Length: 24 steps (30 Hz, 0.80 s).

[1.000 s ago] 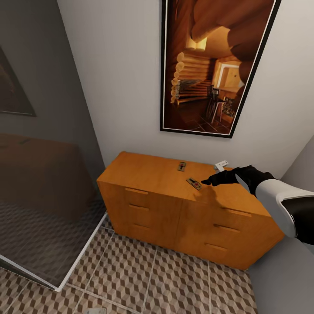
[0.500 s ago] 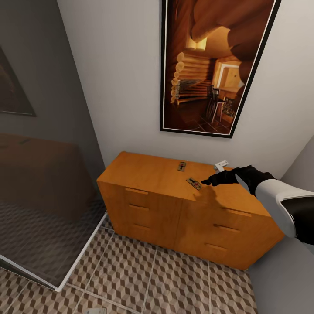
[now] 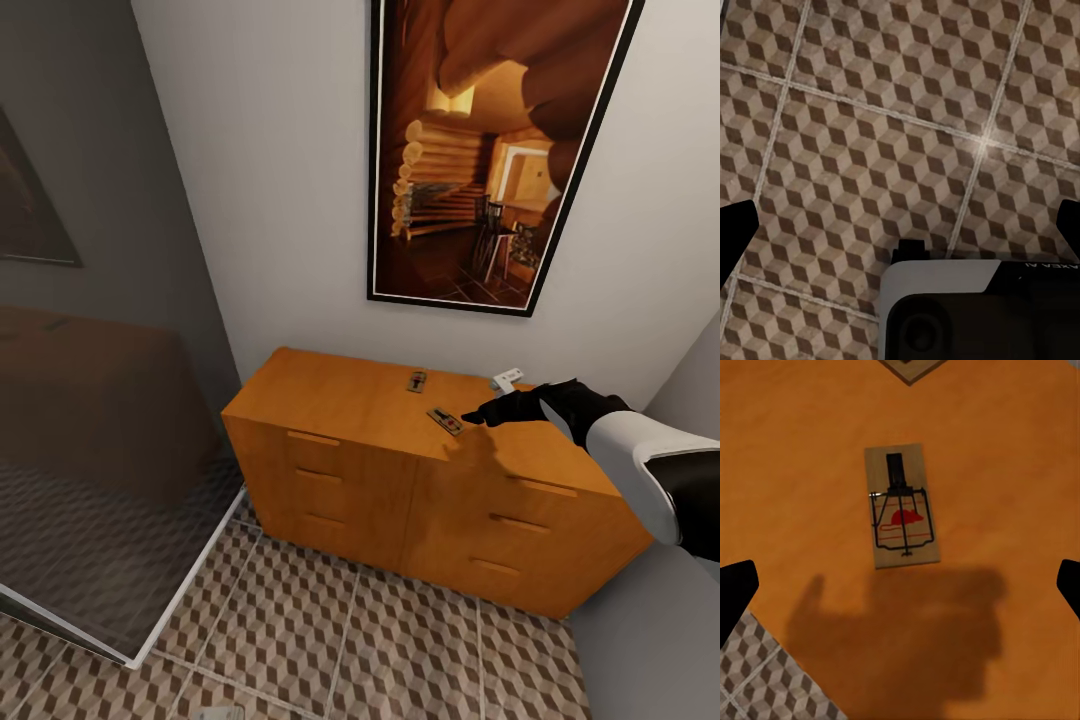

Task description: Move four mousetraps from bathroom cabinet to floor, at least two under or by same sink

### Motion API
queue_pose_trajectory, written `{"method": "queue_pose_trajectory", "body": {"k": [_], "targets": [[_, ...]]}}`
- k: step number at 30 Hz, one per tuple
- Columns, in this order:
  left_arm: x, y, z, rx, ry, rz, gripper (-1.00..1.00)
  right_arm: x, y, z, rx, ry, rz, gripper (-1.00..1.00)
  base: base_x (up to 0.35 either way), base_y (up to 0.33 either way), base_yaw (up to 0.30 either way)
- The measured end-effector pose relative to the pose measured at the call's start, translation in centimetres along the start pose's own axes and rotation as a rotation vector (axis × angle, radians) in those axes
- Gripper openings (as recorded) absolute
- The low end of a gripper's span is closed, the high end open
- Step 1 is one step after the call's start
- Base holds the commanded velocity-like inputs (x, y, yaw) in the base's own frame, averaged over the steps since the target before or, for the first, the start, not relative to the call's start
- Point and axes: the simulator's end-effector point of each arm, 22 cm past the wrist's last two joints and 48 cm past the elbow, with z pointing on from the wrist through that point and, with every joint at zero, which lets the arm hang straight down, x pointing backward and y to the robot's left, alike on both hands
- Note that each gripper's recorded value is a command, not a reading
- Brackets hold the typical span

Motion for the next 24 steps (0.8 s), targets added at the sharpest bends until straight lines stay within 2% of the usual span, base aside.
{"method": "queue_pose_trajectory", "body": {"k": [17,24], "targets": [[0.0,0.0,0.0,0.000,0.000,0.000,1.00,-1.3,0.4,-0.1,-0.027,-0.058,0.075,1.00,0.000,0.000,0.000],[0.0,0.0,0.0,0.000,0.000,0.000,1.00,-1.5,1.3,-0.2,-0.069,-0.068,0.084,1.00,0.000,0.000,0.000]]}}
